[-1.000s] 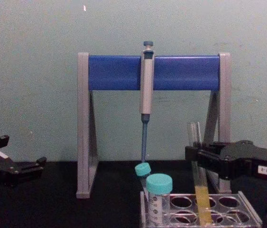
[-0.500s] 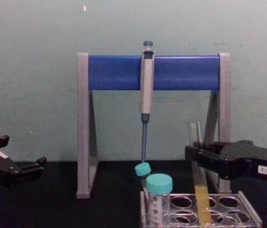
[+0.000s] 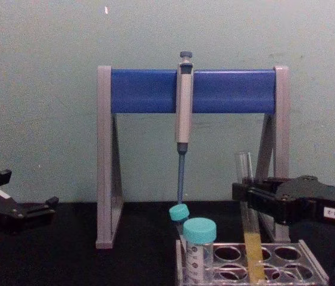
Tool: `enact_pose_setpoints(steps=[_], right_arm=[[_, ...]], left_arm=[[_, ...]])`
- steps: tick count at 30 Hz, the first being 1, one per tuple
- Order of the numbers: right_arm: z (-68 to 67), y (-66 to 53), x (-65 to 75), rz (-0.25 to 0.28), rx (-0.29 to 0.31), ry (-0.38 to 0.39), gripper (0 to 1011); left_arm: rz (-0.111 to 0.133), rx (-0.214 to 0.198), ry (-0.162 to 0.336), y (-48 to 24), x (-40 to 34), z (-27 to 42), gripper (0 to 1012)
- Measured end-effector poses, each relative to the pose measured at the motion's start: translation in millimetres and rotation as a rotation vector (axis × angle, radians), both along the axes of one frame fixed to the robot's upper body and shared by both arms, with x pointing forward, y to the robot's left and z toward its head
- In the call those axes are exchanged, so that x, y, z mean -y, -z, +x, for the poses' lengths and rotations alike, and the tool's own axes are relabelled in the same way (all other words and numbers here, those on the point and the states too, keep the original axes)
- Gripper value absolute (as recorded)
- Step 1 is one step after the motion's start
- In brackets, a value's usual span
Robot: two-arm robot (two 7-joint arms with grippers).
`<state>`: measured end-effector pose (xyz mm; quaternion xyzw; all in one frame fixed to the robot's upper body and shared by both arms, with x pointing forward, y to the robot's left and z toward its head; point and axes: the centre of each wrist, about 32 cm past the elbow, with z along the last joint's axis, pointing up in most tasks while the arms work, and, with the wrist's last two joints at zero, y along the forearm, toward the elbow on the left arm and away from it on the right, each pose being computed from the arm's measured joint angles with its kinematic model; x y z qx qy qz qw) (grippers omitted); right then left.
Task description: Pick up the test tube from the test tube rack, shake it, then place it back into the test tube rack.
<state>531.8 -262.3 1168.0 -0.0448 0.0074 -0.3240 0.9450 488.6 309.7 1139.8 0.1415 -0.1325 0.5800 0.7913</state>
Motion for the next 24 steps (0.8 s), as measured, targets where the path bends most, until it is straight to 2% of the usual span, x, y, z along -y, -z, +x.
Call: enact_pose_setpoints(steps=[6,24], right_arm=[[0.0,0.0,0.0,0.0,0.0,0.0,247],[0.0,0.0,0.0,0.0,0.0,0.0,833]], left_arm=[[0.0,0.0,0.0,0.0,0.0,0.0,1001],[0.0,0.0,0.0,0.0,0.0,0.0,1001]])
